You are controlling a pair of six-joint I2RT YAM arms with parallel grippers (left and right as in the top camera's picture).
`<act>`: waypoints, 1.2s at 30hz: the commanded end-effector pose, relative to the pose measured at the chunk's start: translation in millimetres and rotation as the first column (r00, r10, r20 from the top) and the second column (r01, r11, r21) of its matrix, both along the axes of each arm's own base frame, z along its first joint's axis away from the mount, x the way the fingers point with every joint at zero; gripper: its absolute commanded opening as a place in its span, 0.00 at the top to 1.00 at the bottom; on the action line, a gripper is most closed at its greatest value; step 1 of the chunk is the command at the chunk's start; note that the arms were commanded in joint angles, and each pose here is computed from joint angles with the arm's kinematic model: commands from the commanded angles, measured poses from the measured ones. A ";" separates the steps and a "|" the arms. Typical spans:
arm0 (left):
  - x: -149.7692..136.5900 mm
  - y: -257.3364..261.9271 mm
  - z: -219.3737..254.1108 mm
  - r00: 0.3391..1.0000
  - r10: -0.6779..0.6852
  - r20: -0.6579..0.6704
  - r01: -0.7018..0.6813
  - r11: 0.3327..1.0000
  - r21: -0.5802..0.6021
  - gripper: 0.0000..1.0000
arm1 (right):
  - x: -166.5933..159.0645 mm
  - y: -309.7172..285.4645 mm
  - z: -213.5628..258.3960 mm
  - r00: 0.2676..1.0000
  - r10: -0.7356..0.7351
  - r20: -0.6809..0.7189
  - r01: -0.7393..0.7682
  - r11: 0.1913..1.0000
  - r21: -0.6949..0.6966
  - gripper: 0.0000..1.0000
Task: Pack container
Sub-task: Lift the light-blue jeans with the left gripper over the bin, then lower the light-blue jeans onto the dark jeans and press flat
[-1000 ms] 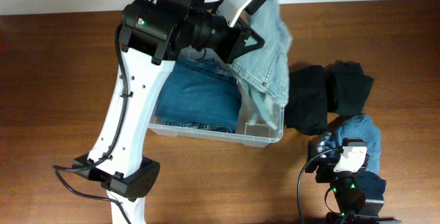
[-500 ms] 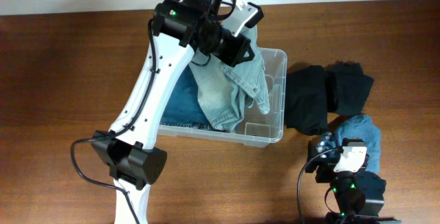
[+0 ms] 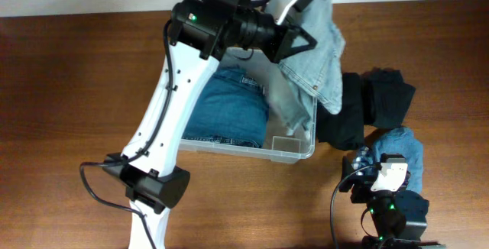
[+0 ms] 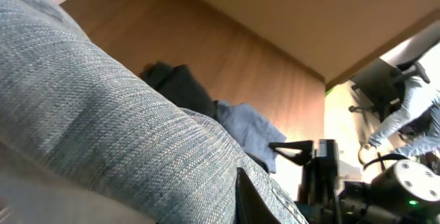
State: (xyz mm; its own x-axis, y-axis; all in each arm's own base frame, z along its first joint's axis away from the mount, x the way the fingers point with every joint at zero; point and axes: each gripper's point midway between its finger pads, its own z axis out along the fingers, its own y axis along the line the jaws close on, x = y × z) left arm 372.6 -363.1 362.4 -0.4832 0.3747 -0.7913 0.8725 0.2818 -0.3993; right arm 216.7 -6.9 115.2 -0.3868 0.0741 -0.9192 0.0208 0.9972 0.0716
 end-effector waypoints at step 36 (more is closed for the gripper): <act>23.7 252.7 -158.6 0.856 0.516 0.014 -0.275 0.434 0.858 0.71 | -0.1 -0.3 -2.0 1.000 0.000 -0.002 0.000 1.000 -0.001 0.02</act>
State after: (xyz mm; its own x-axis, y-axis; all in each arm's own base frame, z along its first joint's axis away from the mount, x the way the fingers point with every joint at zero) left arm 397.6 -122.6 197.1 -0.8691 0.4850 -0.0967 0.4891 0.8720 -0.0223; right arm 216.7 -6.9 115.2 -0.3868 0.0744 -0.9192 0.0209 0.9972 0.0720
